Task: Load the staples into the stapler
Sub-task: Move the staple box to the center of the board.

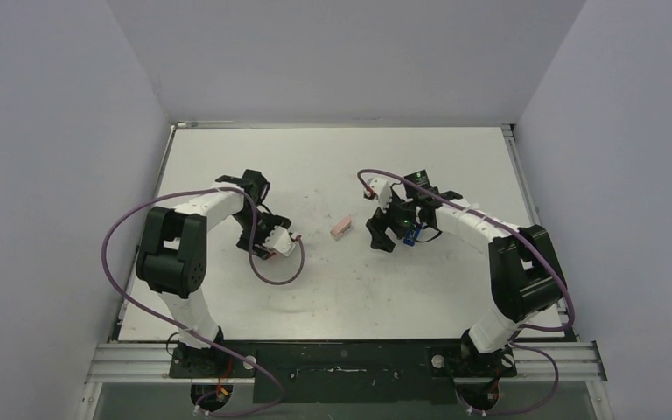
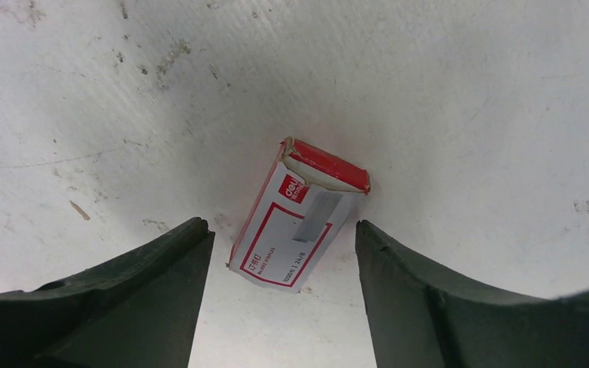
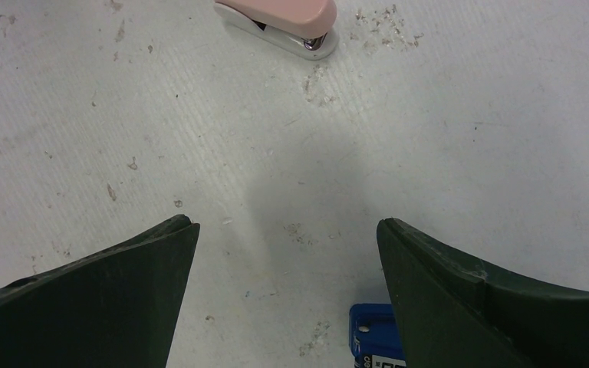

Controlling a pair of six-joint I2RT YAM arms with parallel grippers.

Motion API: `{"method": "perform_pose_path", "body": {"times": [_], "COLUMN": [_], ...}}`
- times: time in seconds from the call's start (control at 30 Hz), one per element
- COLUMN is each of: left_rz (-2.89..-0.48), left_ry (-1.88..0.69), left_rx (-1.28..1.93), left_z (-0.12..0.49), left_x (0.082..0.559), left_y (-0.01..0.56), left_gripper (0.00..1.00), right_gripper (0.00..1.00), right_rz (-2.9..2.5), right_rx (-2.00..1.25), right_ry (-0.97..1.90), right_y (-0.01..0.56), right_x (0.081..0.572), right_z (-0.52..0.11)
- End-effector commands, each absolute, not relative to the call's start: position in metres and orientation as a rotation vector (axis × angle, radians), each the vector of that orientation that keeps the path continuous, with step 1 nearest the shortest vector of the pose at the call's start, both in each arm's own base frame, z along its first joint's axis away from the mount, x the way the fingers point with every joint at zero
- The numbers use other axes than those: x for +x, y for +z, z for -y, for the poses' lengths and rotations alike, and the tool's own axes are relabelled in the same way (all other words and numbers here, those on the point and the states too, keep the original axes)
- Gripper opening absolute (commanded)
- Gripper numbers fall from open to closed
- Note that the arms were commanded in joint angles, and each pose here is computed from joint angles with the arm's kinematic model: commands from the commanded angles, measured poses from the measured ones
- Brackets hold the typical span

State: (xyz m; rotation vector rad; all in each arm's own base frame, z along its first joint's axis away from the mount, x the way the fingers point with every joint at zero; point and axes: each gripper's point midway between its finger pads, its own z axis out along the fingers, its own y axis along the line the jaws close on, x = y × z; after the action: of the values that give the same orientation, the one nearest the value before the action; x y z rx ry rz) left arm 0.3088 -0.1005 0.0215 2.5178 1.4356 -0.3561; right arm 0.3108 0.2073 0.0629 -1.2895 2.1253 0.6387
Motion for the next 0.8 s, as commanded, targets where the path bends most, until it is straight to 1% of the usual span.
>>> {"method": "perform_pose_path", "body": {"times": [0.0,0.07,0.2,0.33,0.43,0.53,0.6,0.7,0.77], "left_rz": [-1.464,-1.568,-1.805,-1.964,-2.066,-2.136,-2.155,-2.167,-2.156], "left_ry": [-0.341,-0.320,-0.354,-0.330,-0.305,-0.335,-0.357,-0.399,-0.407], "left_rx": [2.544,2.459,2.195,1.983,1.848,1.722,1.648,1.563,1.550], "left_z": [0.096,0.101,0.121,0.151,0.182,0.207,0.220,0.231,0.232], "left_x": [0.303,0.304,0.298,0.293,0.288,0.281,0.280,0.280,0.280], "left_y": [0.019,0.019,0.024,0.025,0.025,0.023,0.022,0.028,0.033], "left_gripper": [0.61,0.54,0.50,0.44,0.42,0.43,0.50,0.69,0.77], "right_gripper": [0.90,0.90,0.90,0.90,0.90,0.90,0.90,0.93,0.95], "right_rz": [-2.095,-2.095,-2.073,-2.067,-2.097,-2.136,-2.153,-2.152,-2.152], "right_rx": [-1.288,-1.278,-1.226,-1.153,-1.060,-0.909,-0.777,-0.645,-0.632], "right_ry": [0.662,0.670,0.684,0.730,0.768,0.811,0.866,0.951,0.997], "right_y": [0.069,0.071,0.080,0.089,0.091,0.092,0.094,0.095,0.093], "right_x": [0.316,0.315,0.318,0.321,0.322,0.328,0.335,0.339,0.333], "right_z": [-0.211,-0.212,-0.215,-0.220,-0.219,-0.210,-0.199,-0.190,-0.195]}}
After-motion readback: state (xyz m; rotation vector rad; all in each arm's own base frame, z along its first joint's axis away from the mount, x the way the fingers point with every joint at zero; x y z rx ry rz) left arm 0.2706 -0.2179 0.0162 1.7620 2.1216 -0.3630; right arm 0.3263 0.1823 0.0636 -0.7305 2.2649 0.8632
